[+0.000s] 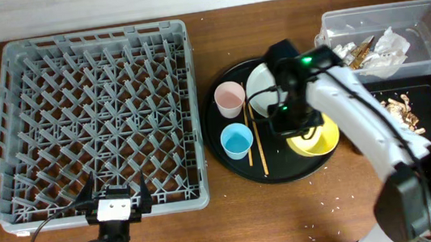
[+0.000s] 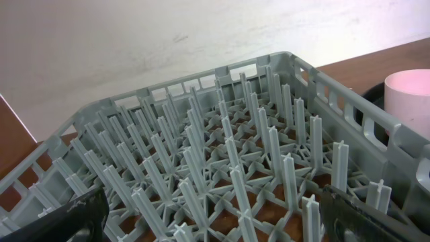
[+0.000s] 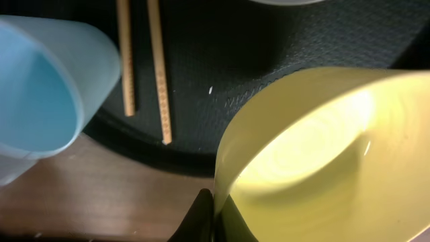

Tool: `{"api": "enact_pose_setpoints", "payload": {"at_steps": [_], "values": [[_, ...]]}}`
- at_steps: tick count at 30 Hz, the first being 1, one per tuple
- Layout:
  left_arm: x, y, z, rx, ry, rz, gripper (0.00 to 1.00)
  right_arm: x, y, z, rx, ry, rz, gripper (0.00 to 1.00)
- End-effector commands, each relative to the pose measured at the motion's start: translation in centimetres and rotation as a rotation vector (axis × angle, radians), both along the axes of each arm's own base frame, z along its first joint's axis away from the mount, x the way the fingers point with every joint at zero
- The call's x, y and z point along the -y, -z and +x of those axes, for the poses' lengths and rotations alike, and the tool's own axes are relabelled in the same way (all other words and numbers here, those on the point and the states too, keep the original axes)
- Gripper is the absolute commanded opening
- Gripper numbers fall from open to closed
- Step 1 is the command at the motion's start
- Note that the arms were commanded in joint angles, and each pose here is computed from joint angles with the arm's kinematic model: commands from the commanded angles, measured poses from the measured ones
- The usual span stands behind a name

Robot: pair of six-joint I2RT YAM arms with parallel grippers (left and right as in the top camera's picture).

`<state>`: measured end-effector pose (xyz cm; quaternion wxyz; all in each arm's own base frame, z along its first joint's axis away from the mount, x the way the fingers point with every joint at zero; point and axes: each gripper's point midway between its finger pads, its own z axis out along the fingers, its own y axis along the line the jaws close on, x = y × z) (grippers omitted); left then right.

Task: Sort waste into correct bins and load items into the dishwasher rack
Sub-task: 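Return the yellow bowl to the round tray with the right gripper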

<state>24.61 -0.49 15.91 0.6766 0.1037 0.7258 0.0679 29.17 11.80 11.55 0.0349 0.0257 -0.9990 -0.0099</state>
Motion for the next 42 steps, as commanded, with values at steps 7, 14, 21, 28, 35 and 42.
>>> {"api": "enact_pose_setpoints", "payload": {"at_steps": [7,14,21,28,35,42], "values": [[0.1,0.2,0.0,0.0,0.007,0.015,1.0,-1.9,4.5,0.2,-0.071,-0.016,-0.092,0.12],[0.1,0.2,0.0,0.0,0.007,0.015,1.0,-2.1,2.2,3.1,0.013,0.024,-0.032,0.19],[0.1,0.2,0.0,0.0,0.007,0.014,1.0,-1.2,-3.5,13.1,0.336,0.006,0.092,0.56],[0.1,0.2,0.0,0.0,0.007,0.015,1.0,-3.3,2.1,18.2,0.367,0.253,0.171,0.56],[0.1,0.2,0.0,0.0,0.007,0.014,1.0,-3.8,6.8,20.2,0.357,0.36,0.17,0.48],[0.1,0.2,0.0,0.0,0.007,0.015,1.0,-3.7,6.7,20.5,0.371,0.339,0.165,0.43]]}}
